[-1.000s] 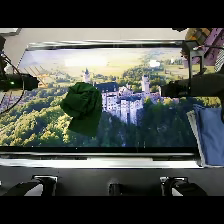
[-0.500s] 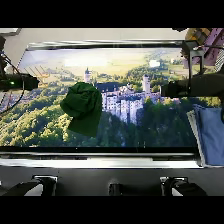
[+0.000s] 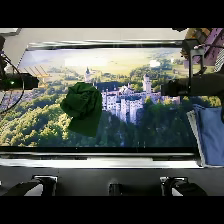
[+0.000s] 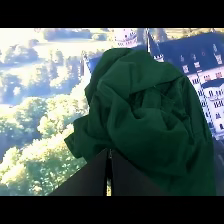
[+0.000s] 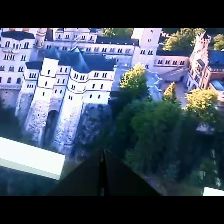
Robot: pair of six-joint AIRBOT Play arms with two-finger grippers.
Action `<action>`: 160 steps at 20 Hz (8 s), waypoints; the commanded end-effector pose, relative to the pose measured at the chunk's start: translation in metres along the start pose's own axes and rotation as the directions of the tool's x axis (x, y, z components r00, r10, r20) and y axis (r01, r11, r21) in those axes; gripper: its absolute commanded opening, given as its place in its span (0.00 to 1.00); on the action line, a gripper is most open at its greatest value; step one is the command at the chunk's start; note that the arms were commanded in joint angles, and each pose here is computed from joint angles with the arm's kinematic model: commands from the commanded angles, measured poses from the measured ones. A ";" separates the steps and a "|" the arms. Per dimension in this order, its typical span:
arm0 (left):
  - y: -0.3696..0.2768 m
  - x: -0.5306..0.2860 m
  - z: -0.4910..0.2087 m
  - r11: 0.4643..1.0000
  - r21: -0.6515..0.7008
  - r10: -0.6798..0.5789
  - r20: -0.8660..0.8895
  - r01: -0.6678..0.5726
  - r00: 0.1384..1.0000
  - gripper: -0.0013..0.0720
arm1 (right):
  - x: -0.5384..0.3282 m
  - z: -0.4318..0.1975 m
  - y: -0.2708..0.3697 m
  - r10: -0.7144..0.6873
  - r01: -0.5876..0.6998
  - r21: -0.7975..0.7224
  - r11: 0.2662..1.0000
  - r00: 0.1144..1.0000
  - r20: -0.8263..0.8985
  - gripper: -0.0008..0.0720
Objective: Fold the clothes and pants, and hang the long-sleeved shirts on hangers.
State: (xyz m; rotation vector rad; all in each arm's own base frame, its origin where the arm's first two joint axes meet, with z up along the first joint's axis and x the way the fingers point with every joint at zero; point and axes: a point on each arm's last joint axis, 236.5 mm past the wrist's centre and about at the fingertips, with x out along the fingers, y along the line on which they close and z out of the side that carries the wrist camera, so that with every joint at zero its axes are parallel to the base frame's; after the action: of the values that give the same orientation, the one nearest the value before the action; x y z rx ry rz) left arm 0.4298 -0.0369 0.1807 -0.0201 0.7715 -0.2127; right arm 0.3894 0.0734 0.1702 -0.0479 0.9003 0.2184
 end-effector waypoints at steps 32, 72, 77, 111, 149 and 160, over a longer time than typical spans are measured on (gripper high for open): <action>-0.326 0.157 -0.104 0.717 -0.483 -0.664 -0.256 0.502 0.702 0.03 | -0.112 -0.083 -0.056 -0.278 0.304 0.159 0.939 0.946 -0.167 0.45; -0.036 0.106 -0.085 0.864 -0.468 -0.381 -0.366 0.185 0.849 0.76 | 0.146 -0.226 0.029 0.533 -0.256 0.579 0.774 0.756 -0.379 0.53; -0.036 0.106 -0.085 0.864 -0.469 -0.381 -0.366 0.185 0.849 0.76 | 0.153 -0.235 0.038 0.585 -0.261 0.627 0.733 0.714 -0.386 0.53; -0.131 0.274 -0.129 0.748 -0.619 -0.487 -0.268 0.239 0.832 0.70 | 0.096 -0.183 0.093 0.556 -0.397 0.454 0.797 0.775 -0.298 0.06; 0.016 -0.309 0.080 0.904 -0.420 0.290 0.462 -0.082 0.838 0.03 | -0.349 0.032 -0.019 -0.202 -0.014 0.257 0.966 0.575 0.793 0.05; 0.020 -0.062 -0.066 0.807 -0.588 -0.014 -0.127 -0.064 0.992 0.04 | -0.070 0.013 -0.035 -0.076 0.025 0.548 0.836 0.995 0.070 0.05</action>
State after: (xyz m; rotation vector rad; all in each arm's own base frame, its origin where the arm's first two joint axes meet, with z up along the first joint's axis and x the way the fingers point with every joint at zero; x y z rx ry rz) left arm 0.3291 0.0146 0.2592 -0.5252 0.7911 0.0830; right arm 0.3270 0.0025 0.3082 0.3854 0.5641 -0.1141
